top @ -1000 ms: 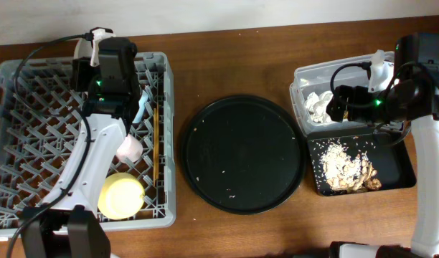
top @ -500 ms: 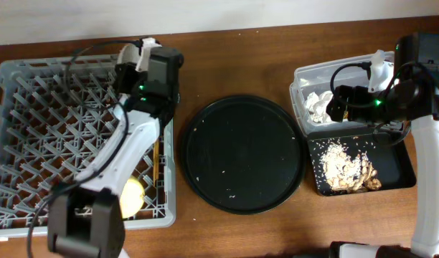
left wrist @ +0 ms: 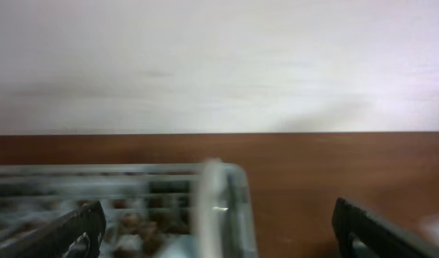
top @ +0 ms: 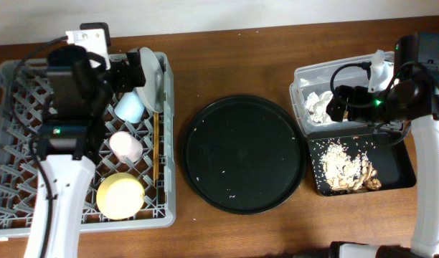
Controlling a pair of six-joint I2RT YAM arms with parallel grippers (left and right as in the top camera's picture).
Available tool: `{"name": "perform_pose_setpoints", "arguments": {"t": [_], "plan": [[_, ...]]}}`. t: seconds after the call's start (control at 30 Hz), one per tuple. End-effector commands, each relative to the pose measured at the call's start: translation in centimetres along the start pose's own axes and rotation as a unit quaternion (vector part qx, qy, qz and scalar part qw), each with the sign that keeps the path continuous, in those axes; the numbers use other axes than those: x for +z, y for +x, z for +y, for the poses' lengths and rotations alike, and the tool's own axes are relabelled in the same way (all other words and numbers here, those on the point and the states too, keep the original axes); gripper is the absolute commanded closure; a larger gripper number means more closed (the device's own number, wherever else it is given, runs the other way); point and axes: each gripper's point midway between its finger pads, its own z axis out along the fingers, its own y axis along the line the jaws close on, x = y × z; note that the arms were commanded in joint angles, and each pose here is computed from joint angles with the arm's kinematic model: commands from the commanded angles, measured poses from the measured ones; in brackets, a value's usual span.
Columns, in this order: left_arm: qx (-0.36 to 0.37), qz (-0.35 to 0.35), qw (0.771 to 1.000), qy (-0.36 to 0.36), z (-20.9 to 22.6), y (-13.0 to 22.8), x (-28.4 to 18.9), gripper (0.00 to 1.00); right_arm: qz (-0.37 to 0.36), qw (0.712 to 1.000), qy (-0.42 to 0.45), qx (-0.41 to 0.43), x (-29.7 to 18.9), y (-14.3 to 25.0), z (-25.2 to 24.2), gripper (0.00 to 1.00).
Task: Sort waste into correct bins and load items into the dishwasher rack
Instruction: 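Stand the white plate upright in the rack with the left gripper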
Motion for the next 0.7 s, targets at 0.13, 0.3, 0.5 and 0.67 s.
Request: {"name": "perform_pose_setpoints", "arguments": {"t": [0.13, 0.3, 0.5, 0.67], "plan": [[-0.093, 0.03, 0.991, 0.095, 1.9, 0.6, -1.6, 0.01, -0.006, 1.0, 0.003, -0.004, -0.3, -0.1, -0.1, 0.01], [-0.096, 0.037, 0.99, 0.093, 1.9, 1.0, -1.6, 0.01, 0.014, 1.0, 0.004, 0.0, 1.1, -0.4, -0.4, 0.01], [-0.096, 0.037, 0.99, 0.094, 1.9, 1.0, -1.6, 0.01, -0.211, 0.966, -0.067, -0.132, -13.3, 6.9, 6.3, 0.01], [-0.096, 0.037, 0.99, 0.093, 1.9, 1.0, -1.6, 0.01, -0.443, 0.876, -0.054, -0.183, -20.9, 12.1, 4.8, 0.01]]}}
